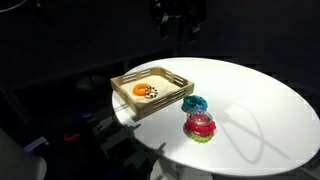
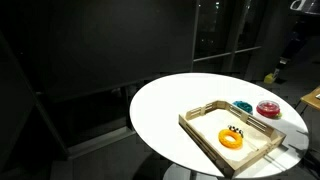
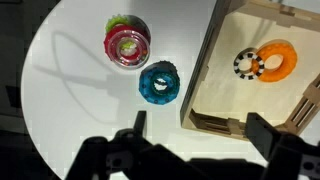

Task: Remove the circular objects from the wooden tray

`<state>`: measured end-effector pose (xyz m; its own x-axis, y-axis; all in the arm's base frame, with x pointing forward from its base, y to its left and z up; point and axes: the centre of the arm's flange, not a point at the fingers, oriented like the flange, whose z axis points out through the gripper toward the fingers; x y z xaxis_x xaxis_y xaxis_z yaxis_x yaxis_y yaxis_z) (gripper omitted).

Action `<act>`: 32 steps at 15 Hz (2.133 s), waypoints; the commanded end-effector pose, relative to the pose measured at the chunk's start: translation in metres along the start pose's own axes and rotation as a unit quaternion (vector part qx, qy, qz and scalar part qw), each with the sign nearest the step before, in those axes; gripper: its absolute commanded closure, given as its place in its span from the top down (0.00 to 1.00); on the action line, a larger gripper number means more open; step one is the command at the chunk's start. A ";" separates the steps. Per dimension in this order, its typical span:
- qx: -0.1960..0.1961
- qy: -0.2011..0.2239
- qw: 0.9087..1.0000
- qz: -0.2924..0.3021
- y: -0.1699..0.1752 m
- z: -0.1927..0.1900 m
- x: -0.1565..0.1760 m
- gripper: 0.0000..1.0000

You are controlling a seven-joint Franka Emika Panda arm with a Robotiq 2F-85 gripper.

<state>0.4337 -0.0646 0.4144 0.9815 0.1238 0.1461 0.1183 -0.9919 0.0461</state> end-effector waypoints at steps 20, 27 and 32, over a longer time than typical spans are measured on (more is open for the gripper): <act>-0.005 -0.050 0.995 -0.084 -0.097 0.059 0.015 1.00; 0.003 -0.050 0.993 -0.107 -0.113 0.073 0.016 1.00; 0.003 -0.051 0.993 -0.107 -0.113 0.074 0.016 1.00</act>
<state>0.4473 0.0474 0.3387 0.9442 0.3278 0.0324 0.3256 -0.9437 0.0585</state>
